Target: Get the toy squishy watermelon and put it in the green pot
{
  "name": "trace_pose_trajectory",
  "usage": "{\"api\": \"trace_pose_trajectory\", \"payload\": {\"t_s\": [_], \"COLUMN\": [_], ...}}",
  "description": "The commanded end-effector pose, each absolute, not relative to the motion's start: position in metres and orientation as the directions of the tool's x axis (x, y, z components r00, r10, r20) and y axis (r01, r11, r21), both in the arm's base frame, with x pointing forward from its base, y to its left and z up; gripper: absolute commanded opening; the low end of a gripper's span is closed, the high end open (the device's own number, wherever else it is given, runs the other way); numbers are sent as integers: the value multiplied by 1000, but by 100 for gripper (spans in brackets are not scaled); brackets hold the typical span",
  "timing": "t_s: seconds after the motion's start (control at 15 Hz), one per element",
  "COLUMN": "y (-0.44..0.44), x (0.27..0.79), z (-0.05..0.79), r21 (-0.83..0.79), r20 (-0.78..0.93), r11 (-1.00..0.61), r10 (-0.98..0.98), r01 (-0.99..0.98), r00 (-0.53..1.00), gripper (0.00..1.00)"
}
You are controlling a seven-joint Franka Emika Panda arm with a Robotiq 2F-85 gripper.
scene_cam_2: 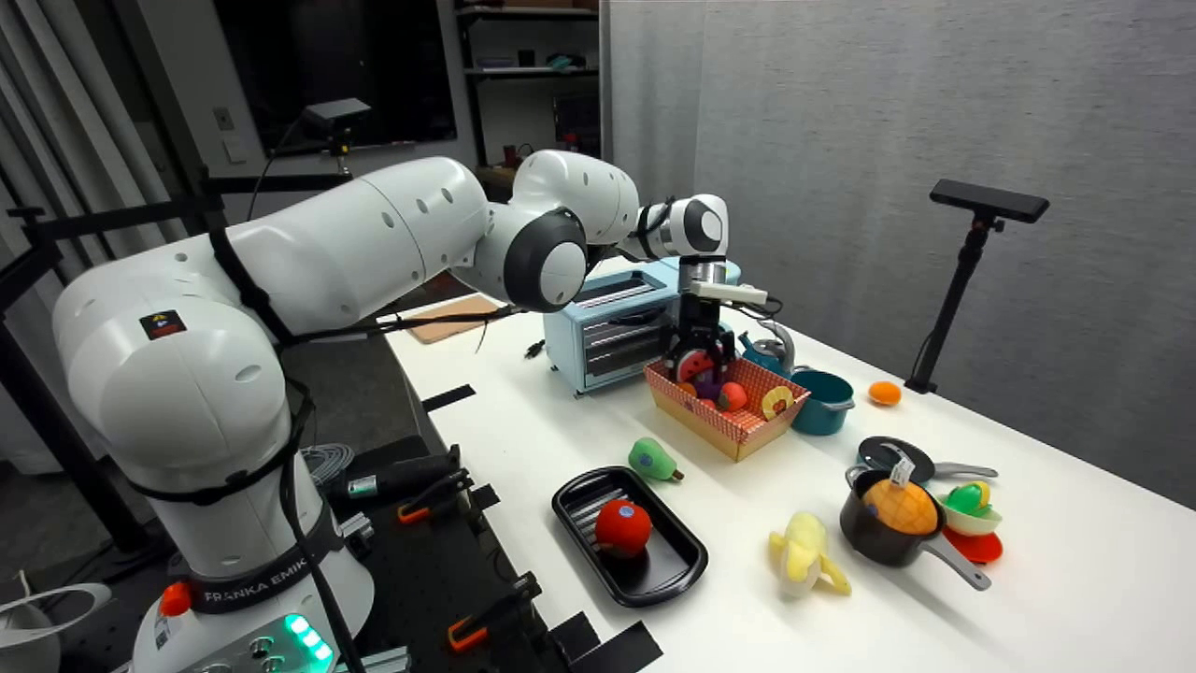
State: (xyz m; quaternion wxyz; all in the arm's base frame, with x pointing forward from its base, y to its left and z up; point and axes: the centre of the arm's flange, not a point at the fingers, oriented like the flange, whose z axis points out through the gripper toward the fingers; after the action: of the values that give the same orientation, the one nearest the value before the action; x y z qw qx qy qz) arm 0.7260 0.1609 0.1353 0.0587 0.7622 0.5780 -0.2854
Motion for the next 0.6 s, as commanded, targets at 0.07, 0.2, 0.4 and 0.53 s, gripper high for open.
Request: {"api": "trace_pose_trajectory", "payload": {"t_s": [0.07, 0.2, 0.4, 0.53], "y": [169, 169, 171, 173], "x": [768, 768, 769, 766], "z": [130, 134, 150, 162], "r21": [-315, -294, -210, -133], "r20": [-510, -511, -489, -477], "r11": [-316, -315, -274, -257], "r10": [852, 850, 861, 863], "r01": [895, 902, 938, 957], "r00": [121, 130, 142, 165], "gripper": [100, 100, 100, 100]}}
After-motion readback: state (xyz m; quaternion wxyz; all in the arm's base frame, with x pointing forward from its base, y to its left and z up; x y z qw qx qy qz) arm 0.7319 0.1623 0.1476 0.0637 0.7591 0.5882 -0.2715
